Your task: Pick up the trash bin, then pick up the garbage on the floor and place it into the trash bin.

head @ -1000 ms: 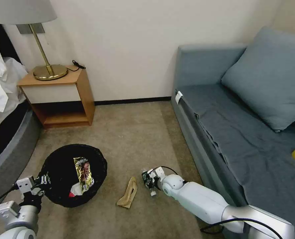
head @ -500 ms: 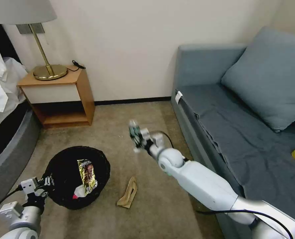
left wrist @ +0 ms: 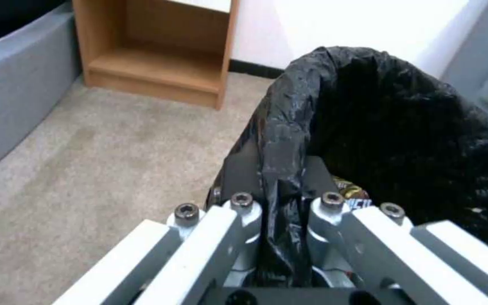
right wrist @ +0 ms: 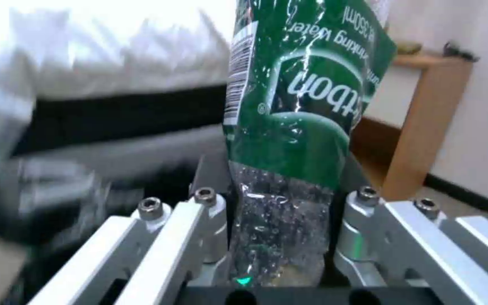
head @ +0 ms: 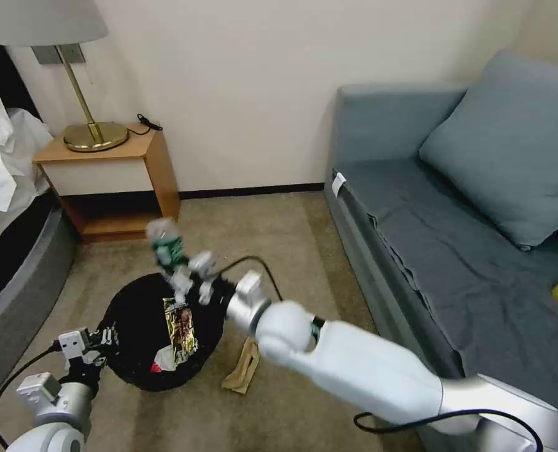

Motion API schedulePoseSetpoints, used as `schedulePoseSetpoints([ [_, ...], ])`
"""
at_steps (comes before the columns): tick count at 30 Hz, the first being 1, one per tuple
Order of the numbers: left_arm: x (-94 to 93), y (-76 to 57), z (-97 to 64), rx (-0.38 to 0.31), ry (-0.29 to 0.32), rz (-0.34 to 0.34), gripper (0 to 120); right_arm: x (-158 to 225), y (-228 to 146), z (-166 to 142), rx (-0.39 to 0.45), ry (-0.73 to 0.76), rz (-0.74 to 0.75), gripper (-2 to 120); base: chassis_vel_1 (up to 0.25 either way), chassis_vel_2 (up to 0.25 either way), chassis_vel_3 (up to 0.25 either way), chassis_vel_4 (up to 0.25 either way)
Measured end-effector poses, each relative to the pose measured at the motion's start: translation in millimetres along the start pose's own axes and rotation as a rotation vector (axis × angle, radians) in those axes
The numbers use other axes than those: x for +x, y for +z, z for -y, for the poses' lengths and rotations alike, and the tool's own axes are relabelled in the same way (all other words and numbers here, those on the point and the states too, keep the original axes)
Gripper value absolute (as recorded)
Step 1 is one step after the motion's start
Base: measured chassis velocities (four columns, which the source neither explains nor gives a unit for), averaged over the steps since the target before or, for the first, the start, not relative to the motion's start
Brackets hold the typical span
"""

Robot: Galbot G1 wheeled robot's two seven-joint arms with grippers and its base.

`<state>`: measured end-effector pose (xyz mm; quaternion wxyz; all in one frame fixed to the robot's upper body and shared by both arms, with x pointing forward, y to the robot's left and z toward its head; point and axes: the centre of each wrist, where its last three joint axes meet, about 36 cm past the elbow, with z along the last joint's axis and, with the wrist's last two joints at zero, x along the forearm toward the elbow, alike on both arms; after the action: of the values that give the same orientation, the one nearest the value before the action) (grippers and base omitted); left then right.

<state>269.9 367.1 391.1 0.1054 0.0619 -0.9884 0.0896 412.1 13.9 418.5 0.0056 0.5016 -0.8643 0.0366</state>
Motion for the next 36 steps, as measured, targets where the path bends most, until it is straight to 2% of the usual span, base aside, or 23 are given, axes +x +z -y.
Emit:
schedulePoseSetpoints([
  [5,3.7,-3.6,2.8,0.001,0.01,0.003,5,3,21,-15,0.014,-0.018,-0.054,24,0.0,0.0,0.0,0.0],
  [8,6.5,-4.6,4.2,0.003,0.013,0.004,5,4,28,-19,0.026,-0.02,-0.081,31,0.0,0.0,0.0,0.0],
  [12,10.8,-4.0,4.6,0.008,0.015,-0.001,5,4,32,-22,0.033,-0.02,-0.112,48,0.0,0.0,0.0,0.0],
  [13,10.8,-4.0,4.6,0.008,0.015,-0.001,5,4,32,-22,0.033,-0.02,-0.112,48,0.0,0.0,0.0,0.0],
  [16,12.8,-3.6,2.8,0.008,0.012,0.001,5,5,30,-22,0.047,-0.022,-0.131,61,0.0,0.0,0.0,0.0],
  [17,12.8,-3.6,2.8,0.008,0.012,0.001,5,5,30,-22,0.047,-0.022,-0.131,61,0.0,0.0,0.0,0.0],
  [19,14.8,-4.2,-0.6,0.004,0.009,0.005,5,4,29,-23,0.053,-0.023,-0.14,74,0.0,0.0,0.0,0.0],
  [20,14.8,-4.2,-0.6,0.004,0.009,0.005,5,4,29,-23,0.053,-0.023,-0.14,74,0.0,0.0,0.0,0.0],
  [24,15.8,-3.5,-6.5,0.006,-0.002,0.007,5,3,24,-25,0.053,-0.028,-0.14,92,0.0,0.0,0.0,0.0],
  [26,15.9,-2.8,-8.4,0.007,-0.006,0.009,5,2,24,-27,0.052,-0.026,-0.137,96,0.0,0.0,0.0,0.0],
  [30,17.7,-4.7,-15.5,0.003,-0.027,0.02,5,-7,21,-25,0.029,0.054,-0.11,100,0.0,0.0,0.0,0.0],
  [36,22.0,-10.4,-37.7,-0.044,-0.102,0.041,5,-21,39,12,0.008,0.292,-0.161,100,0.0,0.0,0.0,0.0],
])
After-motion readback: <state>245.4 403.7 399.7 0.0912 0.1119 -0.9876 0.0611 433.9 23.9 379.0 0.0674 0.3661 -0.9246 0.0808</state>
